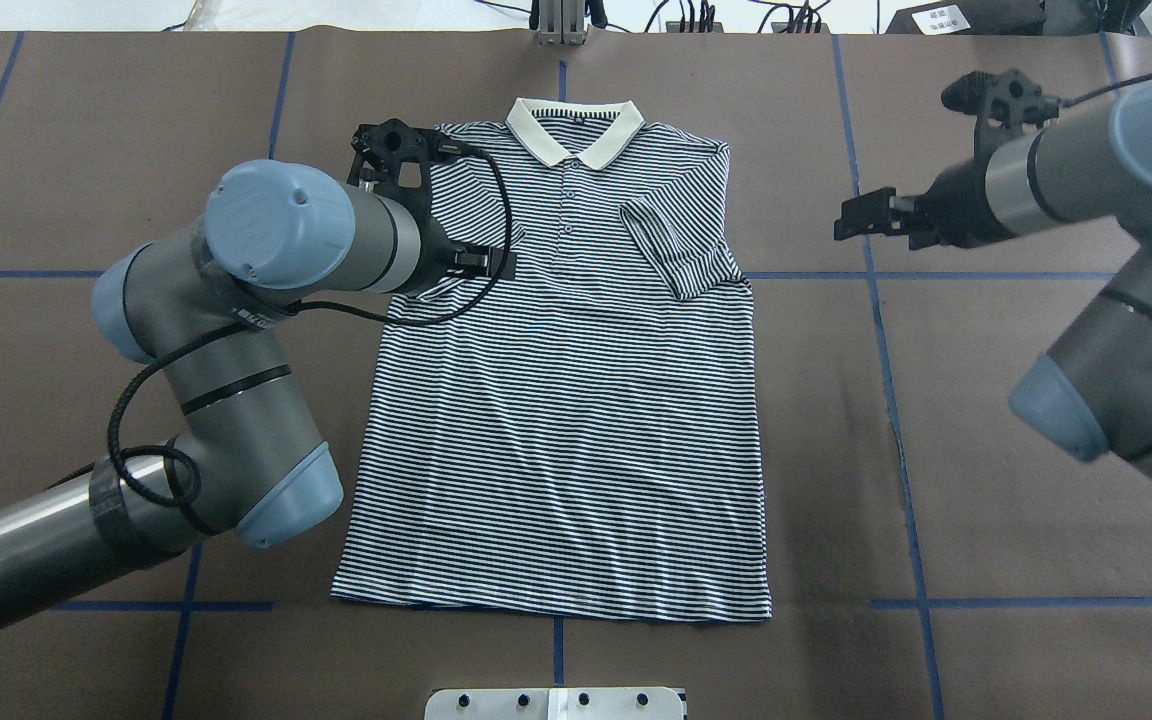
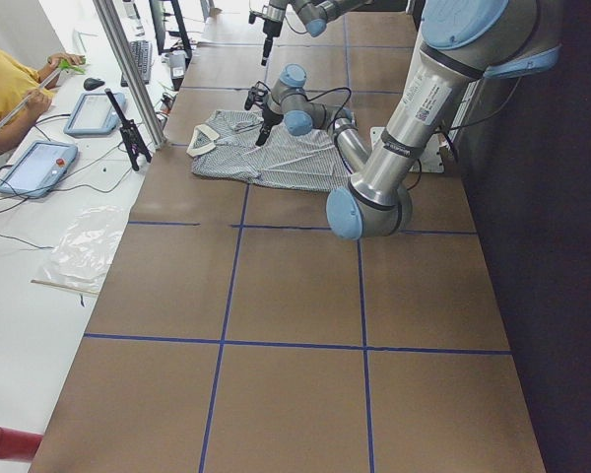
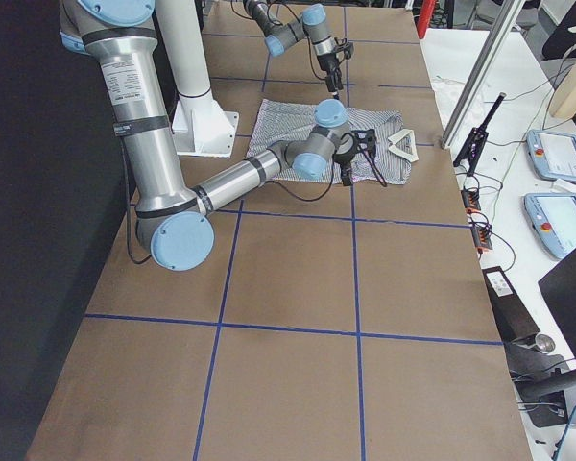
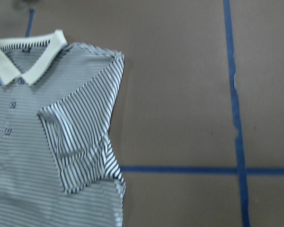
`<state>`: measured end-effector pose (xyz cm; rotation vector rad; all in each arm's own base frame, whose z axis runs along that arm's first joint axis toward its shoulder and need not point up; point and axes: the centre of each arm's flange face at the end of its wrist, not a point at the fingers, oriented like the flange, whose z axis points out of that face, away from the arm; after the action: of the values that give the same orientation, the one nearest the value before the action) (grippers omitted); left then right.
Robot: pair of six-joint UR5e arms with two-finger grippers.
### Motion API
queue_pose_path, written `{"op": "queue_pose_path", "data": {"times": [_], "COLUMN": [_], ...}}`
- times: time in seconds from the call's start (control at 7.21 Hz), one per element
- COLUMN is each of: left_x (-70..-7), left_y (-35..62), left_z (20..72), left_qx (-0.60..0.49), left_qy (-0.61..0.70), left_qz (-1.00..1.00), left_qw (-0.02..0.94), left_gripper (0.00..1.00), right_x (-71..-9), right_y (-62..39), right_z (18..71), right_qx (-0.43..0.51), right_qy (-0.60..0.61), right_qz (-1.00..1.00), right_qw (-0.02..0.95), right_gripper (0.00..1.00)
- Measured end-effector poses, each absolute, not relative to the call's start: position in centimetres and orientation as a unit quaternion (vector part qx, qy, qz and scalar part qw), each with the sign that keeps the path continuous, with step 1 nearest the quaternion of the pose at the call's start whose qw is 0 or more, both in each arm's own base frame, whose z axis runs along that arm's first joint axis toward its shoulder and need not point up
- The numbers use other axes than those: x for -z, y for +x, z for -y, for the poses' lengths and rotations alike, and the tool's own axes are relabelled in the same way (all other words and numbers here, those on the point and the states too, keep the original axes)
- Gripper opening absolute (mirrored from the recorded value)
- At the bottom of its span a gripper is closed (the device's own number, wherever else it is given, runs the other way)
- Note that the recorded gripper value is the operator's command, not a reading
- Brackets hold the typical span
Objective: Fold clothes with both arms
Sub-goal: 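Move both grippers to the hem corners nearest the robot, then lower both grippers and grasp the hem corners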
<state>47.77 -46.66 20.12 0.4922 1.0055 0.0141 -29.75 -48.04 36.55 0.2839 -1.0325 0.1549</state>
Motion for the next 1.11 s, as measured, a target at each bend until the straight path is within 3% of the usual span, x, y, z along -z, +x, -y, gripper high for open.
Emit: {"op": "queue_pose_path", "data": {"times": [0.28,0.42,0.56,0.69,0.83,1.11], "left_x": [-21.9,-23.9,-25.8,-27.6,-29.5,-32.7], "left_y": [47.5,47.1,47.0,47.1,47.5,48.6], "left_z": [40.2,37.6,35.2,32.4,29.6,25.3], "left_qx": [-0.051,-0.060,-0.055,-0.043,-0.026,-0.005], "left_qy": [0.211,0.196,0.179,0.157,0.131,0.098], "left_qz": [-0.495,-0.493,-0.490,-0.486,-0.481,-0.462], "left_qw": [0.841,0.846,0.851,0.858,0.867,0.882], "left_gripper": [1.00,1.00,0.93,0.71,0.59,0.59], "right_x": [-36.5,-36.3,-35.9,-35.5,-35.2,-35.0], "right_y": [-33.4,-36.4,-38.3,-39.5,-40.3,-40.9], "right_z": [34.9,29.9,26.4,24.1,22.5,21.2], "right_qx": [-0.103,-0.123,-0.140,-0.153,-0.159,-0.160], "right_qy": [0.110,0.110,0.101,0.089,0.085,0.087], "right_qz": [0.487,0.483,0.484,0.481,0.478,0.476], "right_qw": [0.860,0.860,0.858,0.858,0.860,0.860], "right_gripper": [0.90,0.80,0.78,0.78,0.78,0.78]}}
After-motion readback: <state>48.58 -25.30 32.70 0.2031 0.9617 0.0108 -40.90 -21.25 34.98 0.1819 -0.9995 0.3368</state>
